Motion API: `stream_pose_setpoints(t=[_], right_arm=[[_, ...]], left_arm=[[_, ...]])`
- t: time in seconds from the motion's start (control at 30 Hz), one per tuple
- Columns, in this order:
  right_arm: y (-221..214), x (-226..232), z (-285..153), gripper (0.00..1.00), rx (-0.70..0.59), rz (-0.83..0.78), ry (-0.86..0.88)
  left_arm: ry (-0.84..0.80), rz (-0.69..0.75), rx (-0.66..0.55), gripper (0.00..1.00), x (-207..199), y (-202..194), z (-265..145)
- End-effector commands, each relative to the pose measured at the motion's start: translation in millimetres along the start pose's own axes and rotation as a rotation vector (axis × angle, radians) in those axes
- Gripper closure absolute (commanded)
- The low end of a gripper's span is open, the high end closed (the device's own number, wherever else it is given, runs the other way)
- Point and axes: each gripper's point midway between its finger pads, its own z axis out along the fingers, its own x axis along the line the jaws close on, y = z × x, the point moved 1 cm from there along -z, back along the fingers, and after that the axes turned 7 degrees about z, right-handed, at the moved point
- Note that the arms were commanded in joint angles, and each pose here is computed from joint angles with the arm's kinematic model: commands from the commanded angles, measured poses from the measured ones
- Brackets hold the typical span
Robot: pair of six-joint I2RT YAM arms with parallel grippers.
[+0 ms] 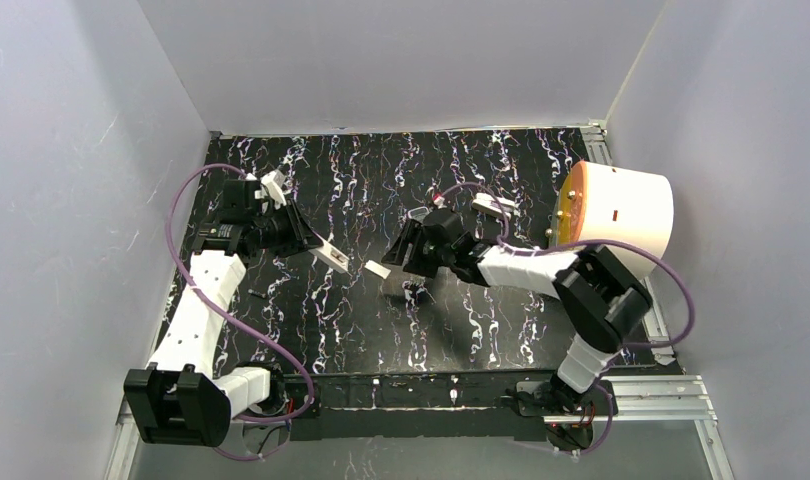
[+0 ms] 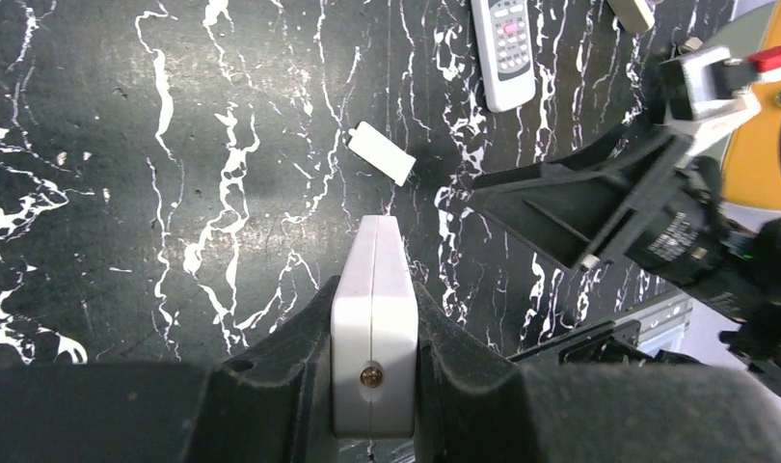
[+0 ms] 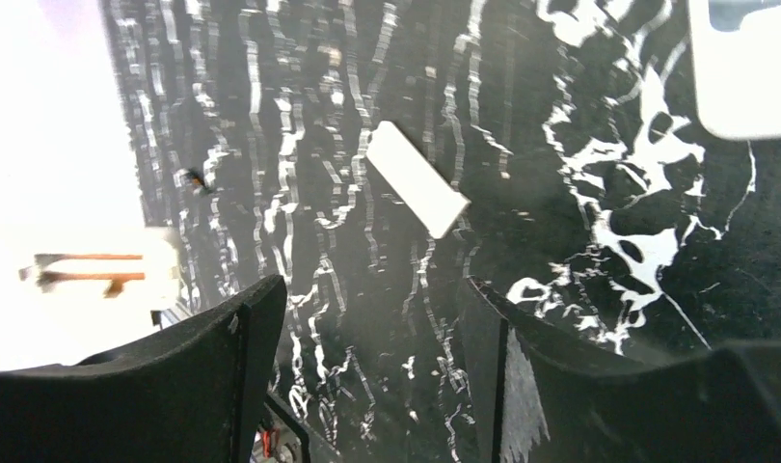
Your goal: Load the batteries into the remote control
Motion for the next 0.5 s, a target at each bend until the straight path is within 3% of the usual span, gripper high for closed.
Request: stream_pose_setpoints(t=[0.0,0.2,0.47], right_arm=[[18.4,36.9,-36.8,0.24,-0.076,-0.196,0.123],[0.0,97.9,-94.6,0.14,0.007,-0.685,0.462],[-39.3,142.0,-149.7,0.08,0.245,-0.91,0.792]], left_arm=[[-0.12,0.031,-0.028,1.0,-25.2,12.3,-9.9],[-0.477,0.145,-0.025,1.0,-81.6,15.8,-32.1],[-0.764,0.338,-0.073,1.0,-124.3,7.8,-82.5]])
